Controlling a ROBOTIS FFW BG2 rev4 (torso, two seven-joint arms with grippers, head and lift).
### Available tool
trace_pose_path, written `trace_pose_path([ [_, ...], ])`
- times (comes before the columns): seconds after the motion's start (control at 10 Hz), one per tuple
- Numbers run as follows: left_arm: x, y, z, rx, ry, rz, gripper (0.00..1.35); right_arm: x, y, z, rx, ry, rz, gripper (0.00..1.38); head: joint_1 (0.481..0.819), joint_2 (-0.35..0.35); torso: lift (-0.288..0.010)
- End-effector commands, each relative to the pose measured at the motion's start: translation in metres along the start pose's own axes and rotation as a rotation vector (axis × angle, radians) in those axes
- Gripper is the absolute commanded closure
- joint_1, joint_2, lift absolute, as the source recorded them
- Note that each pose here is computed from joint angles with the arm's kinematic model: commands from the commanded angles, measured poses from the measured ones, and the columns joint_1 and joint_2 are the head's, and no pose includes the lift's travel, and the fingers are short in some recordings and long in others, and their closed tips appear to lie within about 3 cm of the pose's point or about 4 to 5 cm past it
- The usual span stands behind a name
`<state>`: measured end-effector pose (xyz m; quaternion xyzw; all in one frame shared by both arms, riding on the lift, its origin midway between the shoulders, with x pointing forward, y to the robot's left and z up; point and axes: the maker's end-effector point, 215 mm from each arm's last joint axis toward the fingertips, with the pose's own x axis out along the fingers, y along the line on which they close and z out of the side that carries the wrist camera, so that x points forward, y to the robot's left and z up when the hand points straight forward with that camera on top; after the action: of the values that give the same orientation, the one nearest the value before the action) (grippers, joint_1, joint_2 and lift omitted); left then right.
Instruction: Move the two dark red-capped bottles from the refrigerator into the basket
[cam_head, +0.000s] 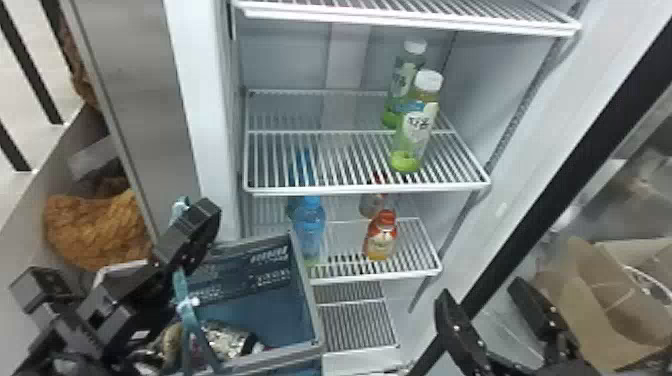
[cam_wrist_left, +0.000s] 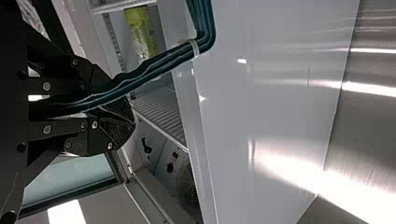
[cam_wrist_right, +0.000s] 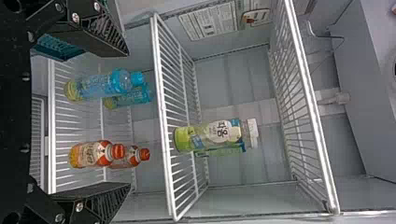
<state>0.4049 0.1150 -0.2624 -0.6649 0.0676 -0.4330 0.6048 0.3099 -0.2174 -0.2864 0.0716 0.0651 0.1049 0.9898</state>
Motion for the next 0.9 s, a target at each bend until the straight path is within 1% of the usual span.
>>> trace_pose_path([
  [0.0, 0.0, -0.0001, -0.0001, -0.001, 0.0, -0.001, 1.19, -0.0002, 0.0, -0.0003, 0.001, 0.001, -0.001, 0.18, 0.695, -0.165, -0.034],
  [0.8, 0.0008, -0.0002, 0.0002, 0.002, 0.001, -0.001, 1.19, 0.0023, 0.0027, -0.0015, 0.007, -0.001, 0.008, 0.18, 0.695, -0.163, -0.034],
])
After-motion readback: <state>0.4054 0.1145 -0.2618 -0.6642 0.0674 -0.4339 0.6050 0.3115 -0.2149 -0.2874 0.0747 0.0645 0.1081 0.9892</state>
